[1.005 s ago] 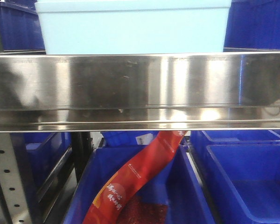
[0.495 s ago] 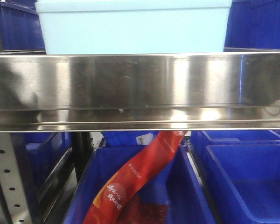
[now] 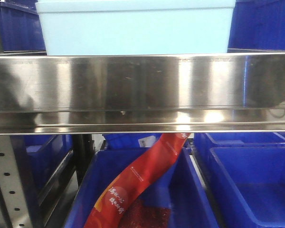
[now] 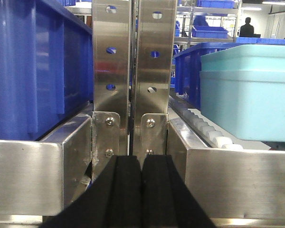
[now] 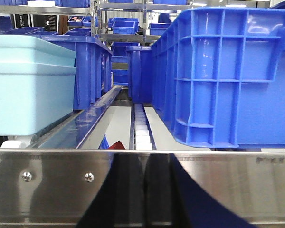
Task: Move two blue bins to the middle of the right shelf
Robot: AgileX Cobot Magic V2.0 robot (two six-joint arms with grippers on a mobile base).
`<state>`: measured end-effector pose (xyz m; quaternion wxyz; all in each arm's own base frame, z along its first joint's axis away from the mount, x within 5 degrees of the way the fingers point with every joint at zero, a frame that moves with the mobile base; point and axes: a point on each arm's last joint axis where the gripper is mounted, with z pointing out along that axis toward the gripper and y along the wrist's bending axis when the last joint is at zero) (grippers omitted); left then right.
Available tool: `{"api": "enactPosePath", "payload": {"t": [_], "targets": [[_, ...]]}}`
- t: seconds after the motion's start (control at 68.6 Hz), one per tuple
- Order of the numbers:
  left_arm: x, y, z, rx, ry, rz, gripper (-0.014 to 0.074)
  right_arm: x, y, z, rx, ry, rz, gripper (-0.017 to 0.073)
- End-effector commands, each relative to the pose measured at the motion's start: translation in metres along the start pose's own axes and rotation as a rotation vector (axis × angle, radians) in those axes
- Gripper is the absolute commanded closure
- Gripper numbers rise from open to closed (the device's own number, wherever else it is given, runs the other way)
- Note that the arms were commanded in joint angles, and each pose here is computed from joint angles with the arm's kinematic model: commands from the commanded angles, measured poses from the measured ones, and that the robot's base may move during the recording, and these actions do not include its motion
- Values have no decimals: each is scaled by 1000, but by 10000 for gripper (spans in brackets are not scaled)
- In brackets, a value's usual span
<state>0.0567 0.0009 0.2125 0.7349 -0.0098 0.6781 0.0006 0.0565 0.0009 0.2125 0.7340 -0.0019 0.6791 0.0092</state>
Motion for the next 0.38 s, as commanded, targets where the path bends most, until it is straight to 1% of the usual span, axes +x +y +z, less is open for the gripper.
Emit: {"api": "enactPosePath", "payload": {"t": [0.0, 0.364], "targets": [[-3, 0, -1, 1, -27, 3, 704, -2, 0, 0, 4, -18, 0, 722], [-3, 0, -1, 1, -27, 3, 704, -2, 0, 0, 4, -18, 0, 722]]}}
